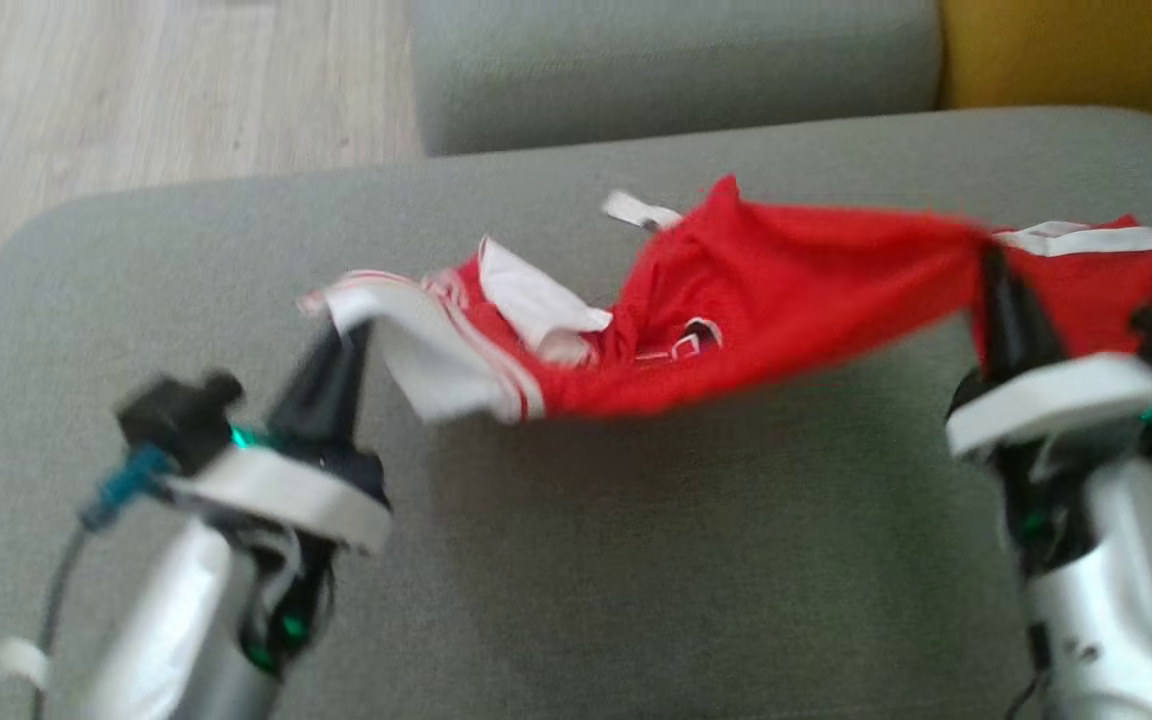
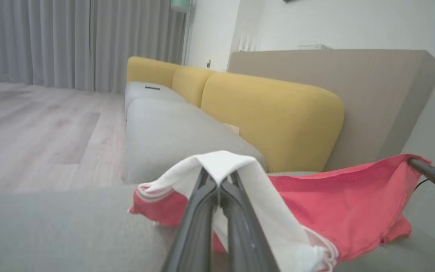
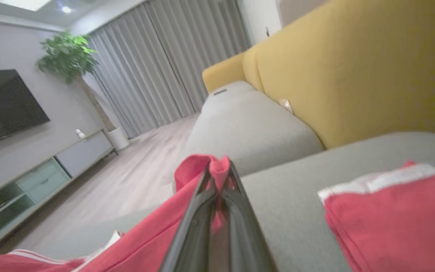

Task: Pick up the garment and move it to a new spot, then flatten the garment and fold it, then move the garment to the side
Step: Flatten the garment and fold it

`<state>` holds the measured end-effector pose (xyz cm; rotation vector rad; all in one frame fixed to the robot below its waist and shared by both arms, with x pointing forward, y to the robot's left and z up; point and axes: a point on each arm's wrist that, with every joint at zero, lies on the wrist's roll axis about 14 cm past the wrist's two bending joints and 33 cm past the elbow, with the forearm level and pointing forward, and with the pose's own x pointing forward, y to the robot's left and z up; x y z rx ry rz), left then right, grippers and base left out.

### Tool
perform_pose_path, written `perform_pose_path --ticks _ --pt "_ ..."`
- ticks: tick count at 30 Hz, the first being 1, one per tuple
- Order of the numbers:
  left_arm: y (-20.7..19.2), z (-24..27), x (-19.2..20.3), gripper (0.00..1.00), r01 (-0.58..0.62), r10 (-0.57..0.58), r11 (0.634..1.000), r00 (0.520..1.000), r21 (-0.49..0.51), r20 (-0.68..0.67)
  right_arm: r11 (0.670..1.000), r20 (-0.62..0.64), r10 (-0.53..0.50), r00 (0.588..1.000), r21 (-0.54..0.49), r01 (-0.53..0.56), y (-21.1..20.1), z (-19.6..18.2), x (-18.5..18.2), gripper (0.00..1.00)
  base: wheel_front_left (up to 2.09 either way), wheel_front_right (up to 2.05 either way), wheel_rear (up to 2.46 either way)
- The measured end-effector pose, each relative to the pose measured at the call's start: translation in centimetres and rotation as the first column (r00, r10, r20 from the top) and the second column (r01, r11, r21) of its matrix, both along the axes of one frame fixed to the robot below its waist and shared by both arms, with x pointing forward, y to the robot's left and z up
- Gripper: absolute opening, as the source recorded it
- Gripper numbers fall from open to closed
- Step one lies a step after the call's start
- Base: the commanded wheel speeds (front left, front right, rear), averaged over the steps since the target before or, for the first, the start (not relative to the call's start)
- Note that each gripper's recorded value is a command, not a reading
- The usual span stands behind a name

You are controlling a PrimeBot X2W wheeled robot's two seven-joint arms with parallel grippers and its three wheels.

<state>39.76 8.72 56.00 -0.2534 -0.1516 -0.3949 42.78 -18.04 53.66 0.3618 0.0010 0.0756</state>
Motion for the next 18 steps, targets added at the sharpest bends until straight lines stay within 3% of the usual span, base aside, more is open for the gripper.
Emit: perform_pose_path --ticks 4,10,14,18 --pt "0.5 6.5 1.5 0.00 -0.003 0.006 1.000 0.989 -0.016 0.147 0.999 0.164 0.045 0.985 -0.010 -0.044 -0.1 7.8 0.4 0.00 0.00 0.00 0.00" --pt "1.4 17.3 2.4 0.00 -0.019 0.027 0.999 0.929 -0.026 0.370 0.994 0.392 0.110 0.913 -0.039 -0.103 1.4 18.5 -0.3 0.00 0.00 0.00 0.00" --pt "2.2 21.6 1.8 0.00 -0.023 0.057 0.996 0.897 -0.082 0.439 0.996 0.491 0.088 0.867 -0.063 -0.066 0.9 22.8 -1.7 0.00 0.00 0.00 0.00" --pt "3.3 22.9 1.5 0.00 -0.029 0.094 0.987 0.903 -0.157 0.418 0.996 0.496 0.078 0.865 -0.086 -0.040 0.6 23.7 -2.5 0.00 0.00 0.00 0.00"
